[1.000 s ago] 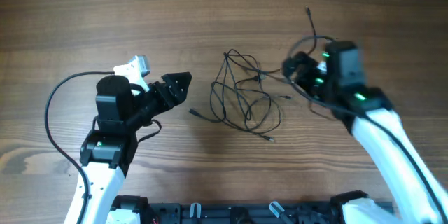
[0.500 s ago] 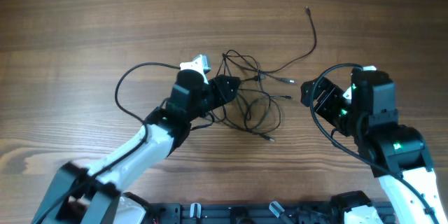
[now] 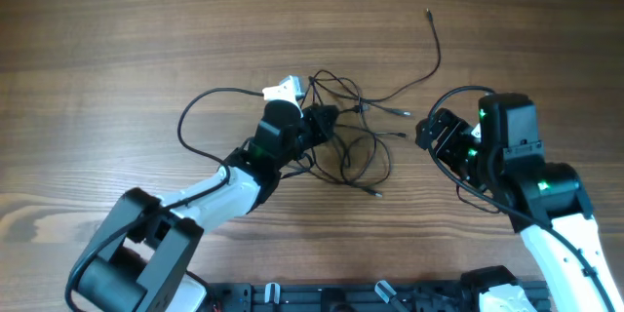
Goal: Untangle cables
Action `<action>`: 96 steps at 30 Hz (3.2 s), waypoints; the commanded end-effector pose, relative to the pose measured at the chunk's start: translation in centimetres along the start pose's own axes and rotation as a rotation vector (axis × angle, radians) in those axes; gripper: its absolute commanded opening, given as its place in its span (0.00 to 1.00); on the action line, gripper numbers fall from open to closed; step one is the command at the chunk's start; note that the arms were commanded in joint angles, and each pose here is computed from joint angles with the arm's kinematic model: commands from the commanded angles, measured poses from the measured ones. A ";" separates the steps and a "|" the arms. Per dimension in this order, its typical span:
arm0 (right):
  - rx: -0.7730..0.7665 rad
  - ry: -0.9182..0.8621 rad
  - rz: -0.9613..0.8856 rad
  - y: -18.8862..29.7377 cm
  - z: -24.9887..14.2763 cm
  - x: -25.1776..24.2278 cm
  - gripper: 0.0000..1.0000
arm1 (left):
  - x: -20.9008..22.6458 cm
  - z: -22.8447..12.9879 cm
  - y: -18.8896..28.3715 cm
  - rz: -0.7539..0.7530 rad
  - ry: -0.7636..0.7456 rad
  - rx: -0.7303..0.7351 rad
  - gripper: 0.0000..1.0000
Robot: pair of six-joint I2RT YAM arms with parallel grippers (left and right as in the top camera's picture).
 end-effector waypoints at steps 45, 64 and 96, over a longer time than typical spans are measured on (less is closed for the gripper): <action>0.445 -0.508 0.092 -7.5 -9.0 8.6 1.00 | -4.5 8.7 7.0 -0.178 0.916 -0.531 0.04; 0.236 -0.195 -0.099 -12.8 -3.4 4.2 0.04 | -6.5 15.7 12.9 -0.585 0.354 -0.738 0.04; 0.190 0.082 0.333 -9.4 10.8 -2.2 0.05 | -11.5 23.9 16.4 -0.221 -0.323 -0.452 0.04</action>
Point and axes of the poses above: each gripper's point midway between its finger pads, its own y axis back along the fingers, its own x axis along the line the jaws close on, z = x × y, the point moved 10 cm from there along y, back along the fingers, and after that the axes turned 14 degrees about -y, right-handed, at the moved point
